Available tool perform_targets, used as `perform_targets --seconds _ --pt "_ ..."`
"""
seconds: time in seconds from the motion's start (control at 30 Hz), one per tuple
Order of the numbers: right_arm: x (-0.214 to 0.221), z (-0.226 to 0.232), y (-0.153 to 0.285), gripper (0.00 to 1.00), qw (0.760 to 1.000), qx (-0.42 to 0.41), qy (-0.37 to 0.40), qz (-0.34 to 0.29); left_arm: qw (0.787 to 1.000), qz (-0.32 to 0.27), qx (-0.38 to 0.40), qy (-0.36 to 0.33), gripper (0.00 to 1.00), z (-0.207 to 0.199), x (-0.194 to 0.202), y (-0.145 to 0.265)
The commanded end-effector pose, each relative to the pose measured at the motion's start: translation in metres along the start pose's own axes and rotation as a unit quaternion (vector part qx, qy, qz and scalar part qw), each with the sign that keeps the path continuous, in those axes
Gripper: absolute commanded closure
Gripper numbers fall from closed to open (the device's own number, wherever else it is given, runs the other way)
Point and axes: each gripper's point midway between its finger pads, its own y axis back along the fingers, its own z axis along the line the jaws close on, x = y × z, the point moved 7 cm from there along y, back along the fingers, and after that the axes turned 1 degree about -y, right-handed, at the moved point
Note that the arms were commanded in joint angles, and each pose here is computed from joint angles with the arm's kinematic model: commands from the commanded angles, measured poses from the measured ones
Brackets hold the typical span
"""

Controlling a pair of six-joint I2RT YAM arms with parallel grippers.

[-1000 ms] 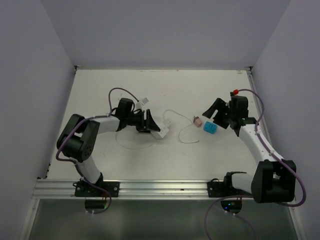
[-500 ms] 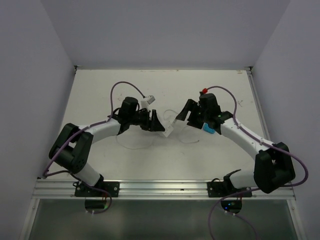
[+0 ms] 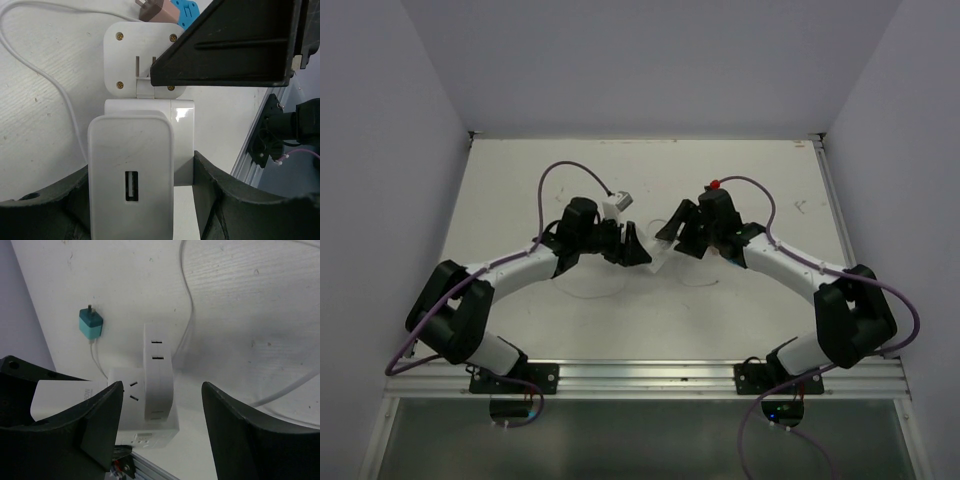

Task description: Pull the plug off the socket

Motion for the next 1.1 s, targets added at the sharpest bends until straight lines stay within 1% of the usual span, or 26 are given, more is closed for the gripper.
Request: perform_targets --seconds 0.0,0.07,0.17,0.2,0.27,0.3,0.37,0.4,0.47,0.67,0.7,0.9,1.07 --pt "-0.012 0.020 -0.002 0.33 0.999 -0.036 -0.013 -0.033 0.996 -0.058 0.022 -0.064 1.00 -0.017 -0.023 0.007" --pt "-0.012 0.021 -0.004 0.36 0.999 -0.037 -0.016 -0.029 0.996 -0.064 0.020 -0.065 1.00 -0.017 -0.020 0.007" --pt "-0.010 0.022 -0.006 0.46 0.999 -0.043 -0.020 -0.027 0.995 -0.071 0.015 -0.066 1.00 -0.019 -0.019 0.008" --pt "-0.011 0.022 -0.006 0.54 0.998 -0.043 -0.021 -0.028 0.995 -0.073 0.014 -0.066 1.00 -0.020 -0.019 0.008" --pt "-0.010 0.021 -0.007 0.62 0.999 -0.042 -0.022 -0.027 0.995 -0.076 0.010 -0.067 1.00 -0.019 -0.018 0.008" --pt "-0.010 0.021 -0.007 0.69 0.999 -0.041 -0.022 -0.027 0.995 -0.077 0.011 -0.068 1.00 -0.020 -0.019 0.009" --pt "-0.010 0.020 -0.008 0.78 0.999 -0.038 -0.022 -0.026 0.994 -0.081 0.007 -0.067 1.00 -0.021 -0.019 0.009" --pt "-0.009 0.018 -0.008 0.89 0.999 -0.034 -0.023 -0.027 0.994 -0.083 0.007 -0.068 1.00 -0.022 -0.020 0.010" --pt "-0.010 0.016 -0.008 1.00 0.999 -0.027 -0.024 -0.033 0.994 -0.087 0.003 -0.063 1.00 -0.023 -0.019 0.012" --pt "-0.018 0.010 -0.003 1.00 0.997 -0.021 -0.044 -0.060 0.995 -0.088 -0.017 -0.045 1.00 -0.018 0.002 0.022" --pt "-0.023 0.008 -0.001 1.00 0.996 -0.022 -0.050 -0.070 0.996 -0.081 -0.020 -0.038 1.00 -0.016 0.012 0.023" --pt "-0.047 0.002 0.010 1.00 0.991 -0.048 -0.055 -0.117 0.997 -0.071 -0.023 -0.003 1.00 -0.012 0.037 0.032" --pt "-0.065 -0.008 0.018 1.00 0.987 -0.049 -0.063 -0.137 0.997 -0.067 -0.026 0.017 1.00 -0.011 0.046 0.034"
